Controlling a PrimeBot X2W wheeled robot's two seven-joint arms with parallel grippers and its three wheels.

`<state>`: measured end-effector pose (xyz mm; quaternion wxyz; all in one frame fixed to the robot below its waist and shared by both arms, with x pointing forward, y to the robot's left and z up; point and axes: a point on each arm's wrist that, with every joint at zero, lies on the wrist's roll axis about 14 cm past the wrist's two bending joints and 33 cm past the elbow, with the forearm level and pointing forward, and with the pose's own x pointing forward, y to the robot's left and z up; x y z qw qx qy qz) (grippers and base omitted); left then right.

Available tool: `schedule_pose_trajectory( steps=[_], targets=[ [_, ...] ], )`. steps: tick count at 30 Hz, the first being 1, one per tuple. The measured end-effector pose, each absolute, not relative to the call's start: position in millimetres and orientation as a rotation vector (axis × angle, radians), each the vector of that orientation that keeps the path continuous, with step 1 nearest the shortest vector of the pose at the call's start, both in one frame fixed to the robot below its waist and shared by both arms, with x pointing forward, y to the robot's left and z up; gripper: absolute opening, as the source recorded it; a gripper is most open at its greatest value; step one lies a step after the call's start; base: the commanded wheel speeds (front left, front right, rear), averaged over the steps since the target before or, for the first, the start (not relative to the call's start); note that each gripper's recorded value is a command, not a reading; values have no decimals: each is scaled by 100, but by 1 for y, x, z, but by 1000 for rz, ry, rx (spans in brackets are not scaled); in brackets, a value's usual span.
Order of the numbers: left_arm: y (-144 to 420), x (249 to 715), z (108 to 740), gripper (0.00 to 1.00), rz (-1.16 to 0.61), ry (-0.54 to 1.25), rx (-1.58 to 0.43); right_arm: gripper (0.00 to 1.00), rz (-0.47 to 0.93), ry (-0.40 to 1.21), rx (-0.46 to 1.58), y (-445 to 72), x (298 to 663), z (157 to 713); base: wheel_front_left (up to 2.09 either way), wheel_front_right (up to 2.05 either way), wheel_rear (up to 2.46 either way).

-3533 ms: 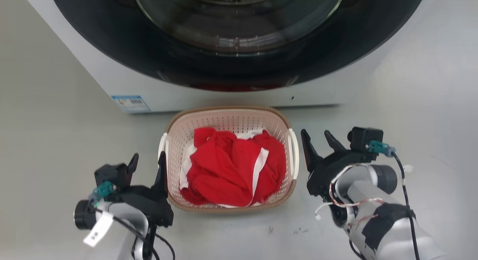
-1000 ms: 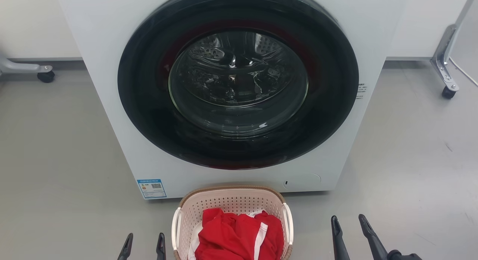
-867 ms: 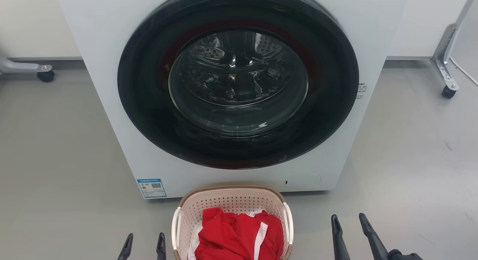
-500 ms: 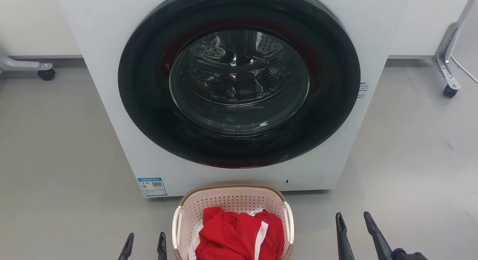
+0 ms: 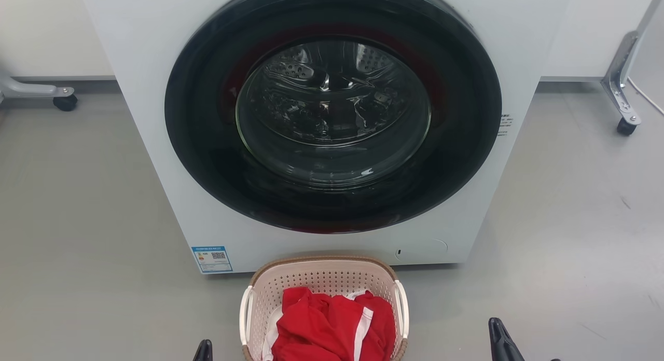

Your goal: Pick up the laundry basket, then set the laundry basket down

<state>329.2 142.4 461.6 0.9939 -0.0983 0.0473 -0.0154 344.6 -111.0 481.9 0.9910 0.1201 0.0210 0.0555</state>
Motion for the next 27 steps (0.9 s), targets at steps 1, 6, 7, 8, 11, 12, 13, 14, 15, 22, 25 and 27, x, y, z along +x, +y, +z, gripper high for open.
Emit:
schedule_pose_trajectory(
  steps=[1, 6, 7, 8, 11, 12, 13, 14, 15, 22, 25, 27],
  targets=[
    [143, 329, 461, 0, -26, 97, -205, 0, 107, 44, 250, -112, 345, 482, 0, 0, 0],
    [150, 330, 456, 0, -1, 124, -267, 0, 82, 71, 312, -119, 347, 478, 0, 0, 0],
    [151, 330, 455, 0, 4, 135, -298, 0, 70, 83, 347, -122, 347, 476, 0, 0, 0],
    [152, 330, 453, 0, 10, 144, -318, 0, 69, 88, 362, -123, 348, 476, 0, 0, 0],
    [154, 330, 451, 0, 20, 160, -355, 0, 57, 98, 402, -127, 350, 475, 0, 0, 0],
    [156, 331, 450, 0, 28, 164, -373, 0, 50, 104, 416, -128, 350, 474, 0, 0, 0],
    [157, 331, 450, 0, 31, 166, -387, 0, 44, 110, 428, -129, 350, 473, 0, 0, 0],
    [157, 331, 449, 0, 32, 170, -398, 0, 40, 114, 440, -131, 350, 472, 0, 0, 0],
    [158, 331, 448, 0, 37, 174, -408, 0, 38, 121, 454, -132, 350, 471, 0, 0, 0],
    [163, 336, 448, 0, 57, 190, -513, 0, 8, 152, 551, -140, 352, 465, 0, 0, 0],
    [165, 336, 445, 0, 66, 204, -554, 0, -5, 156, 593, -143, 355, 466, 0, 0, 0],
    [166, 337, 444, 0, 74, 209, -583, 0, -9, 154, 619, -145, 357, 467, 0, 0, 0]
  ],
)
